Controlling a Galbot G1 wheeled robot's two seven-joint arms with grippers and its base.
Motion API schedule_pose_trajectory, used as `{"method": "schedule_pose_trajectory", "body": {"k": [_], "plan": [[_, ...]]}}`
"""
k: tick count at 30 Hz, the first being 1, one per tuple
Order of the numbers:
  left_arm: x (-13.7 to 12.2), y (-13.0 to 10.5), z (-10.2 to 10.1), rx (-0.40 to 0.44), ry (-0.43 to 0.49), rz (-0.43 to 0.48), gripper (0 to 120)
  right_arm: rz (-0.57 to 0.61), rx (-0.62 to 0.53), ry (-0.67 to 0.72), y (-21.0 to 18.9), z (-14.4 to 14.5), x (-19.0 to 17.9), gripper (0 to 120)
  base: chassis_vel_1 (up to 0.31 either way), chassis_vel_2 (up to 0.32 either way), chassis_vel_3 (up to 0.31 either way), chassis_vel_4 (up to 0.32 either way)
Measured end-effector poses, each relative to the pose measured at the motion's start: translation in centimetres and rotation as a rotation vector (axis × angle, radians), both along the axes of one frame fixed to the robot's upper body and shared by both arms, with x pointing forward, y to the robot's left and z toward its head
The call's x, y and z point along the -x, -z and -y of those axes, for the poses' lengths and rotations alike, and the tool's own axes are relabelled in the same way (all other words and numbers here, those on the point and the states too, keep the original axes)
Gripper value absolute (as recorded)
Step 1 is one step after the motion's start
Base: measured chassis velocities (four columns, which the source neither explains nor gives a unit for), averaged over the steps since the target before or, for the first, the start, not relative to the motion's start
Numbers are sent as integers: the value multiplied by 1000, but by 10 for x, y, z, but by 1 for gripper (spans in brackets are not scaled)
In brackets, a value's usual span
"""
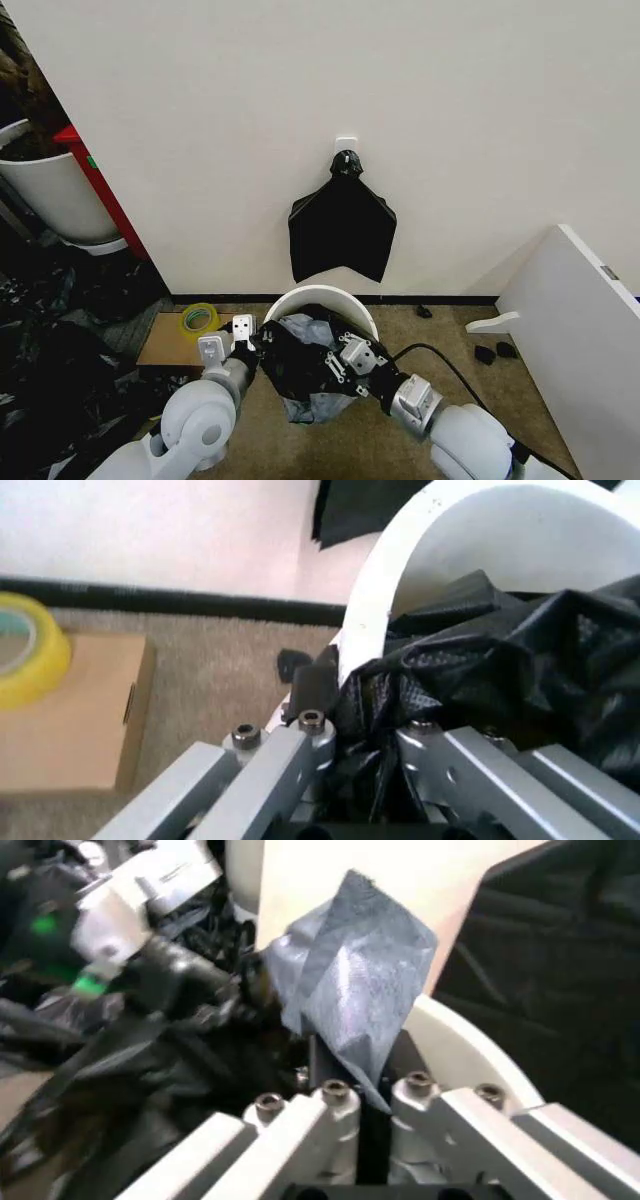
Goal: Place the garbage bag over the trash bin.
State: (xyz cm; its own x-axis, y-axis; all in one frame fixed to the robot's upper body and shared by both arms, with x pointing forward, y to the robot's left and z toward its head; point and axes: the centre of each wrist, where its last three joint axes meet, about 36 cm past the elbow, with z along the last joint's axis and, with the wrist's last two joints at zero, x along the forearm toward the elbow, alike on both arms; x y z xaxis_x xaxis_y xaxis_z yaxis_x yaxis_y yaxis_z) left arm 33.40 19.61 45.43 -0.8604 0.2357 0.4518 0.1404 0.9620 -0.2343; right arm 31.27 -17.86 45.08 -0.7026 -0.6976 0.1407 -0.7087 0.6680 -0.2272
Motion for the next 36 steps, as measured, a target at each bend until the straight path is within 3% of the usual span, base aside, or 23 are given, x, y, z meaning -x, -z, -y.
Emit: {"method": "schedule_pose_trajectory", "body": {"k": [7, 15, 25, 36], "plan": [[8, 4, -3, -48, 89, 94, 4, 39, -25, 38, -18, 7, -22, 0, 0, 0, 0, 0], [15, 12, -6, -203, 216, 271, 4, 18, -37, 38, -36, 11, -51, 0, 0, 0, 0, 0], [25, 26, -6, -307, 324, 361, 4, -17, -29, 41, -41, 2, -82, 0, 0, 0, 0, 0], [27, 27, -8, -294, 360, 406, 4, -109, -17, 127, -36, 11, -102, 0, 0, 0, 0, 0]]}}
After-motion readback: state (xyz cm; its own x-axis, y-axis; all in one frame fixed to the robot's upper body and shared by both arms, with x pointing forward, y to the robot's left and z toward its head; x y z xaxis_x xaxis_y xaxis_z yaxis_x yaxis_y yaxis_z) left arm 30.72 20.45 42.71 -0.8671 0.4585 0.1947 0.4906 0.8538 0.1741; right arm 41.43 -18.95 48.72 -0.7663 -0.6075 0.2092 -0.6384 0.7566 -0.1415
